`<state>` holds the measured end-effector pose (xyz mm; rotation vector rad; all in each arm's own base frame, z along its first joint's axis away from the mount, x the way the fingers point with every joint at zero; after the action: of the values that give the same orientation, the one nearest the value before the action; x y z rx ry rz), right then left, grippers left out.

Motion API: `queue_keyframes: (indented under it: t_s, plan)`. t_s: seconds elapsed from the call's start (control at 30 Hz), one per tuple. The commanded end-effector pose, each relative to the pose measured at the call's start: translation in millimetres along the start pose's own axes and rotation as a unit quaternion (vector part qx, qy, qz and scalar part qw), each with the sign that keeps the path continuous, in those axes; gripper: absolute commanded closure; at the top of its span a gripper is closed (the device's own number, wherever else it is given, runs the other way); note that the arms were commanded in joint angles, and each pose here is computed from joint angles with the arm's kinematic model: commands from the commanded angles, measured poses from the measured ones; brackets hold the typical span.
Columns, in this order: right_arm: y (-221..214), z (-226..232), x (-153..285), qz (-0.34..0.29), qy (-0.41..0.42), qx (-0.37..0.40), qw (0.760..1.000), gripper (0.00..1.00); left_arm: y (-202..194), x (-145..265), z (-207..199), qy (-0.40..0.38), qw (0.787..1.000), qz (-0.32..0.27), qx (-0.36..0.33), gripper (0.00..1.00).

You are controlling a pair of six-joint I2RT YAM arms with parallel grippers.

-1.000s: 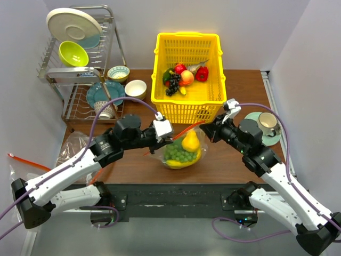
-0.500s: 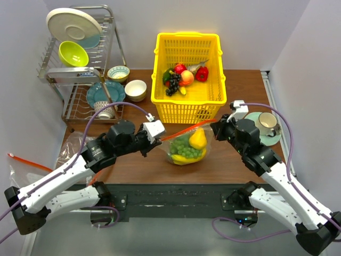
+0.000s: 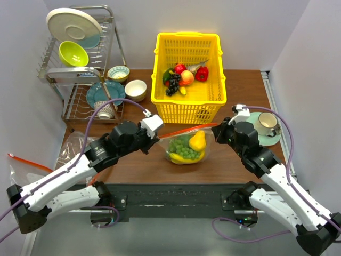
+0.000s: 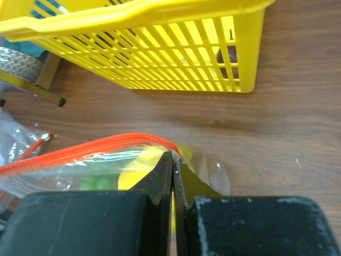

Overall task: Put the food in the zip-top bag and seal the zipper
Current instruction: Zip the zipper food storage bag at the center of the board, then move the zipper food storage bag to the center of the board, then reset both arms

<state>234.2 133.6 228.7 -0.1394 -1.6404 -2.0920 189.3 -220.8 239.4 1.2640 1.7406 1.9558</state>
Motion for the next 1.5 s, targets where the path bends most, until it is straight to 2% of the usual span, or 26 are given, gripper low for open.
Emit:
queue_keyframes:
  t_s: [0.0, 0.17, 0.43, 0.47, 0.5, 0.6, 0.63, 0.67, 0.7, 0.73, 0.8, 0.83, 0.87, 0.9, 0.93, 0.97, 1.0, 1.07, 1.13, 1.27, 1.47]
  plan:
    - [9, -19, -14, -0.018, -0.064, -0.006, 0.998, 1.0, 12, -18, 28, 0.077, 0.997, -0.008, 0.01, 1.0]
    - [15, -22, -33, -0.016, -0.093, 0.005, 0.996, 1.0, 23, -42, 69, 0.111, 0.993, -0.007, 0.045, 1.0]
    - [37, -25, -64, -0.017, -0.144, 0.036, 0.989, 1.0, 44, -67, 101, 0.154, 0.986, -0.029, 0.051, 1.0]
    - [39, -25, -67, -0.016, -0.149, 0.039, 0.988, 0.99, 46, -69, 105, 0.158, 0.985, -0.033, 0.051, 1.0]
    - [44, -25, -72, -0.017, -0.154, 0.042, 0.987, 0.94, 46, -73, 109, 0.166, 0.984, -0.032, 0.052, 1.0]
    - [52, -20, -76, -0.01, -0.152, 0.049, 0.987, 0.85, 50, -77, 114, 0.172, 0.983, -0.036, 0.056, 0.85]
    - [54, -19, -75, -0.009, -0.149, 0.051, 0.988, 0.84, 52, -76, 114, 0.17, 0.983, -0.039, 0.056, 0.72]
    - [57, -18, -73, -0.009, -0.145, 0.052, 0.988, 0.79, 54, -75, 113, 0.168, 0.983, -0.043, 0.057, 0.66]
    - [58, -17, -71, -0.01, -0.142, 0.052, 0.988, 0.67, 58, -72, 111, 0.163, 0.984, -0.051, 0.057, 0.62]
    - [62, -15, -64, -0.013, -0.134, 0.051, 0.99, 0.6, 59, -69, 110, 0.162, 0.984, -0.054, 0.057, 0.54]
    - [68, -12, -55, -0.02, -0.125, 0.052, 0.991, 0.42, 66, -60, 105, 0.153, 0.984, -0.067, 0.06, 0.47]
    - [71, -11, -45, -0.022, -0.117, 0.052, 0.992, 0.38, 67, -55, 103, 0.149, 0.984, -0.071, 0.064, 0.37]
    - [76, -10, -38, -0.027, -0.111, 0.052, 0.992, 0.35, 66, -52, 100, 0.145, 0.985, -0.07, 0.066, 0.33]
    - [78, -8, -32, -0.028, -0.105, 0.053, 0.993, 0.25, 72, -42, 94, 0.131, 0.986, -0.082, 0.068, 0.3]
    - [81, -9, -21, -0.03, -0.101, 0.056, 0.993, 0.23, 73, -36, 92, 0.127, 0.985, -0.088, 0.074, 0.24]
    - [84, -8, -16, -0.033, -0.096, 0.055, 0.993, 0.2, 73, -31, 88, 0.121, 0.986, -0.09, 0.078, 0.22]
    - [86, -8, -10, -0.035, -0.096, 0.055, 0.993, 0.13, 78, -18, 83, 0.112, 0.985, -0.106, 0.079, 0.18]
    - [88, -10, 5, -0.034, -0.095, 0.053, 0.993, 0.08, 81, -3, 78, 0.108, 0.983, -0.119, 0.09, 0.07]
    - [85, -13, 16, -0.023, -0.098, 0.055, 0.993, 0.02, 86, 19, 78, 0.119, 0.977, -0.146, 0.103, 0.02]
    - [81, -18, 38, -0.02, -0.095, 0.055, 0.994, 0.02, 78, 51, 81, 0.15, 0.964, -0.178, 0.126, 0.01]
    - [74, -28, 70, -0.041, -0.09, 0.036, 0.994, 0.02, 50, 75, 83, 0.172, 0.947, -0.21, 0.173, 0.0]
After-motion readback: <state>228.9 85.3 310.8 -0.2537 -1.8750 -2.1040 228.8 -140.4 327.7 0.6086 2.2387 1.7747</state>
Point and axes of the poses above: each gripper's point midway between its finger pads, its own x axis back along the fingers, its own z axis along the line the jaws close on, y = z × x, the point moved 2 cm from there along x, back along the fingers, and after that the axes turned 7 degrees about x, right-handed, at the moved point
